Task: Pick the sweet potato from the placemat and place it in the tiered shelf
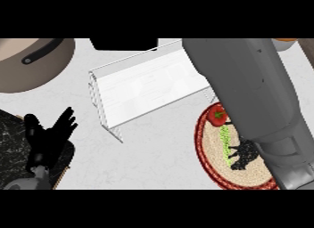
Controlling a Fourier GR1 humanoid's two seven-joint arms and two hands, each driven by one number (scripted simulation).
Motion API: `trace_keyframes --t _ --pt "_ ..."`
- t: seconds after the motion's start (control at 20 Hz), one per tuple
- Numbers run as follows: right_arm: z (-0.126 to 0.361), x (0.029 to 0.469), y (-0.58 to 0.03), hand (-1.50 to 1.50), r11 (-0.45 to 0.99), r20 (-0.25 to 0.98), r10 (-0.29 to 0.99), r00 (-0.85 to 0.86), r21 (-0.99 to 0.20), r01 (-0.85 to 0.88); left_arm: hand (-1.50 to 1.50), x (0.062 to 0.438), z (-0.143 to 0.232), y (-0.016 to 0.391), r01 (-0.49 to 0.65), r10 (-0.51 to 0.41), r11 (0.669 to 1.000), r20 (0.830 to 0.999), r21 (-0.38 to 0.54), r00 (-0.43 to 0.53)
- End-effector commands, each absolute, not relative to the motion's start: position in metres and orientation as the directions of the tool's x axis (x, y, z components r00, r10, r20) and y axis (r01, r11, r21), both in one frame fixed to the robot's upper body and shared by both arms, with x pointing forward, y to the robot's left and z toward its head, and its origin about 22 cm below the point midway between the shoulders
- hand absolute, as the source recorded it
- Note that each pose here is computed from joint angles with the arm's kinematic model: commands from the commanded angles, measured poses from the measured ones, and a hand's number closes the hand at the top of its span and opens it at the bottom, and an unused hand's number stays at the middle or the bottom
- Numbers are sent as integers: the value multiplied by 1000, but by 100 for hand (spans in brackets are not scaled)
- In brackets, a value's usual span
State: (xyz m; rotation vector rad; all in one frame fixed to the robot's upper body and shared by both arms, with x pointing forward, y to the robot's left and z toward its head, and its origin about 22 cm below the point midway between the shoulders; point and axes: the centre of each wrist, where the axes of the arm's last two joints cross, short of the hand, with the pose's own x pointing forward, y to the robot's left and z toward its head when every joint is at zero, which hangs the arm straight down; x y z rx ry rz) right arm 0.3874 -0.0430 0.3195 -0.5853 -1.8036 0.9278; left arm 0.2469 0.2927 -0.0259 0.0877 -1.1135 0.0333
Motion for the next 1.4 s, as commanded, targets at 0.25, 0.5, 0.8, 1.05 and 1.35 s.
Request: trace_keyframes --t 0.25,0.5,0.8,1.05,1.35 --pt "292 407 -40 150 594 546 707 -450 -803 -42 0 257 -14 307 -79 -18 995 898 59 440" --pt "308 407 -41 150 487 428 774 -466 -873 9 0 260 -28 285 -76 -17 996 894 57 447" --pt "310 410 -39 -150 788 756 577 -310 -615 -32 0 247 -24 294 -76 -18 995 902 57 431" --pt "333 413 -55 -150 879 846 425 -323 -471 -78 0 255 -31 293 -73 -18 996 896 57 443" --pt "329 414 -77 -150 961 941 221 -255 -254 -108 0 253 -25 287 -76 -14 996 895 53 446"
